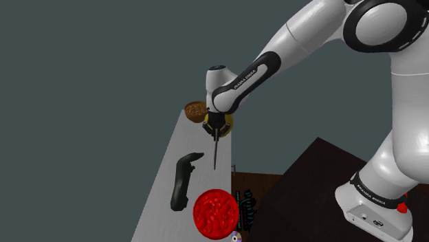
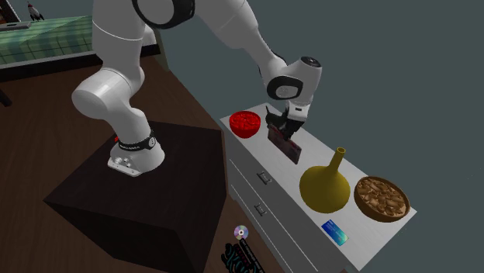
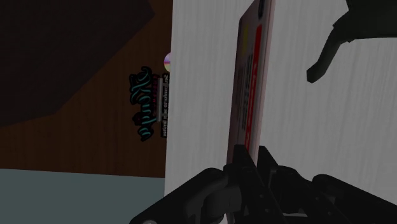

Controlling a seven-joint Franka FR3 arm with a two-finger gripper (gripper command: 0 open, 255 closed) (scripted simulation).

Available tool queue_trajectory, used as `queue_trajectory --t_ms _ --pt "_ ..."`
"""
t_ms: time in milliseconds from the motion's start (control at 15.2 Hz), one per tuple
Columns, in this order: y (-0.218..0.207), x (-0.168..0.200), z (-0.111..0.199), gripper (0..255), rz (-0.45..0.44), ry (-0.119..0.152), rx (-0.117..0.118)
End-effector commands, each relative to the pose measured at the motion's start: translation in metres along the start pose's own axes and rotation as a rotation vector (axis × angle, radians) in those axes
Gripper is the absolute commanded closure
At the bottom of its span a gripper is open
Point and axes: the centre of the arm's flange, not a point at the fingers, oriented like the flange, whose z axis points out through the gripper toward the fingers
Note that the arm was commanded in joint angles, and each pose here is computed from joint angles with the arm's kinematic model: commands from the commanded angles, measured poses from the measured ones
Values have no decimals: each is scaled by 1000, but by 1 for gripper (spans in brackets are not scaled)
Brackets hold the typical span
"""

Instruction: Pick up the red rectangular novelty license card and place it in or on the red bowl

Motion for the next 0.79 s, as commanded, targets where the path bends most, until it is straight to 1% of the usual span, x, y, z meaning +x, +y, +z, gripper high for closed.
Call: queue_trajectory --t_ms 0,726 --pt "0 -2 -11 255 0 0 0" --pt "1 -8 -69 255 0 0 0"
